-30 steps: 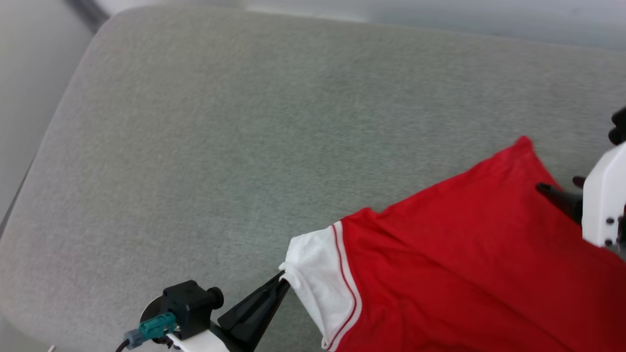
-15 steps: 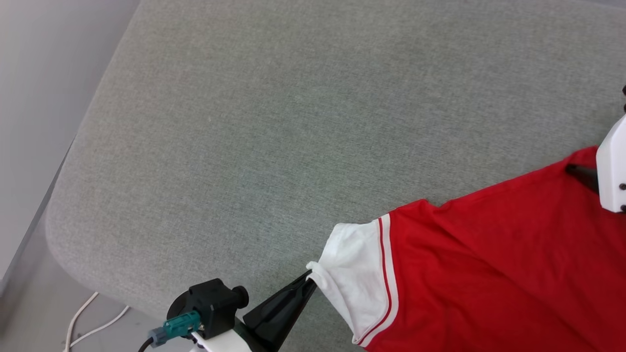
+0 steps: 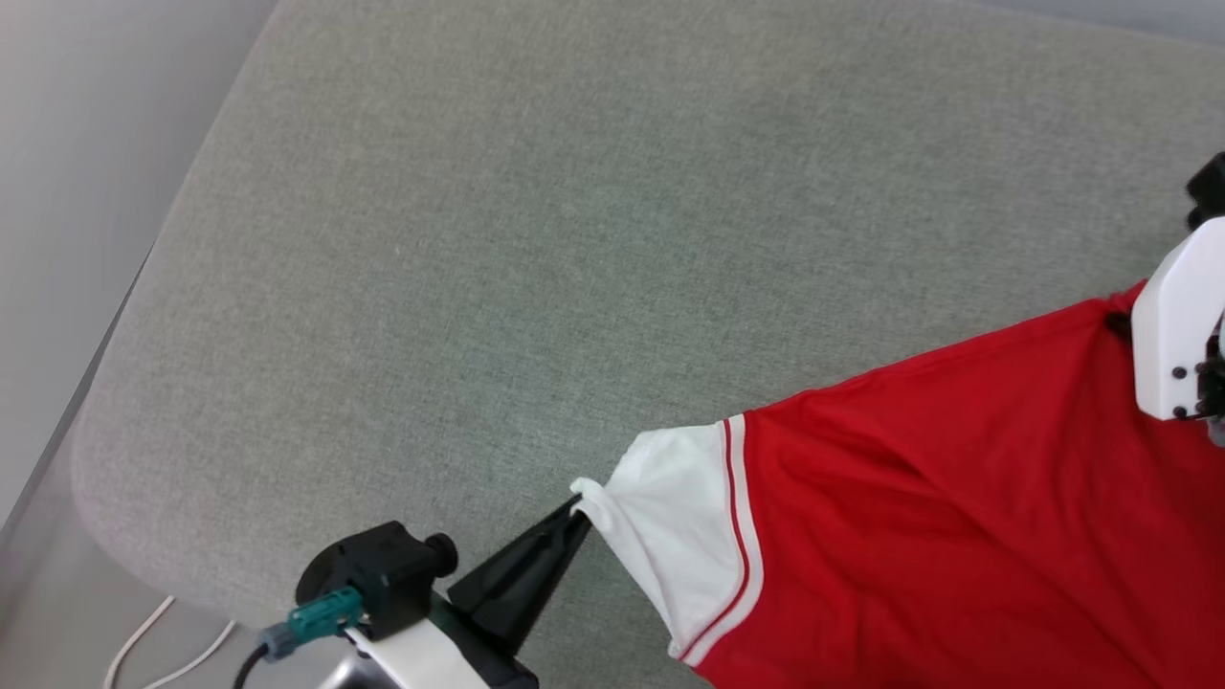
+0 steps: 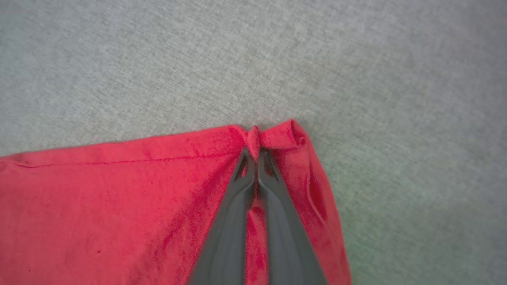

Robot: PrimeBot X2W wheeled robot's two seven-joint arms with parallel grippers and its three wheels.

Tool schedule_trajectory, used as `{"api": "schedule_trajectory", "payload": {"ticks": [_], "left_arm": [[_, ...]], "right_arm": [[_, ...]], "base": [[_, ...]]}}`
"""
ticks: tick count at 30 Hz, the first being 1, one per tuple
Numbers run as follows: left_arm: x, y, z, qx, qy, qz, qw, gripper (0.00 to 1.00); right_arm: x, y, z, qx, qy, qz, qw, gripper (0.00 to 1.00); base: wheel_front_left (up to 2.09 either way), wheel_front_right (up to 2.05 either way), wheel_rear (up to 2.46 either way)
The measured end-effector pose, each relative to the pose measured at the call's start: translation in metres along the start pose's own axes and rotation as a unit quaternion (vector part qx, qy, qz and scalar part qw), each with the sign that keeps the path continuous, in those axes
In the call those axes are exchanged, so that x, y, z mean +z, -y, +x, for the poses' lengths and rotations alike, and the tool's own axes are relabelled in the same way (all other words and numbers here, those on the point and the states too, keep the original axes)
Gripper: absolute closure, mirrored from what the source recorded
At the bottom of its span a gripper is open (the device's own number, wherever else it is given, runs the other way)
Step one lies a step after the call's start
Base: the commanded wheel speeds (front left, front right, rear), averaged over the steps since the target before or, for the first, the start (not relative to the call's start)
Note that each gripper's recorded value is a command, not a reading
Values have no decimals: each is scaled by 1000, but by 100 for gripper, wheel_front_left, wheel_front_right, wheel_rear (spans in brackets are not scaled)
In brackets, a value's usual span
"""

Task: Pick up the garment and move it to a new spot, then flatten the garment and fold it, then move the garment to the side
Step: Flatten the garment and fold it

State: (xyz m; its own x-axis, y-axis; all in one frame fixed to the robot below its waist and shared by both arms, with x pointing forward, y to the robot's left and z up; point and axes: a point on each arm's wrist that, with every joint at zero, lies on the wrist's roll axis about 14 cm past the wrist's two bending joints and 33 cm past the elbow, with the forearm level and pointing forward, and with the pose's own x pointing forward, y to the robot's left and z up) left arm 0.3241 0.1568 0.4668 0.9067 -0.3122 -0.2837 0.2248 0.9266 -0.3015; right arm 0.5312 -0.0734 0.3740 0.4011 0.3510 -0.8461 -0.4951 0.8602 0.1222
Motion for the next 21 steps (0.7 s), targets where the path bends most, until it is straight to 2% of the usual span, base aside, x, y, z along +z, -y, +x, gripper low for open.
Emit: {"api": "schedule_trajectory", "payload": {"ticks": [5, 10, 16, 21], "left_arm": [[27, -2, -5, -7, 38, 34, 999, 100], [58, 4, -13, -20, 78, 71, 994, 100], [105, 12, -23, -34, 143, 117, 982, 100], [152, 31, -31, -60, 207, 160, 963, 100]], "right_arm": [[17, -3, -31, 1, 61, -4, 998, 100], [37, -2, -80, -3, 131, -4, 991, 100], [55, 3, -153, -23, 223, -16, 974, 100], [59, 6, -219, -42, 296, -14, 954, 100]], "base": [[0, 0, 0], [0, 0, 0], [0, 0, 0], [0, 0, 0]]}}
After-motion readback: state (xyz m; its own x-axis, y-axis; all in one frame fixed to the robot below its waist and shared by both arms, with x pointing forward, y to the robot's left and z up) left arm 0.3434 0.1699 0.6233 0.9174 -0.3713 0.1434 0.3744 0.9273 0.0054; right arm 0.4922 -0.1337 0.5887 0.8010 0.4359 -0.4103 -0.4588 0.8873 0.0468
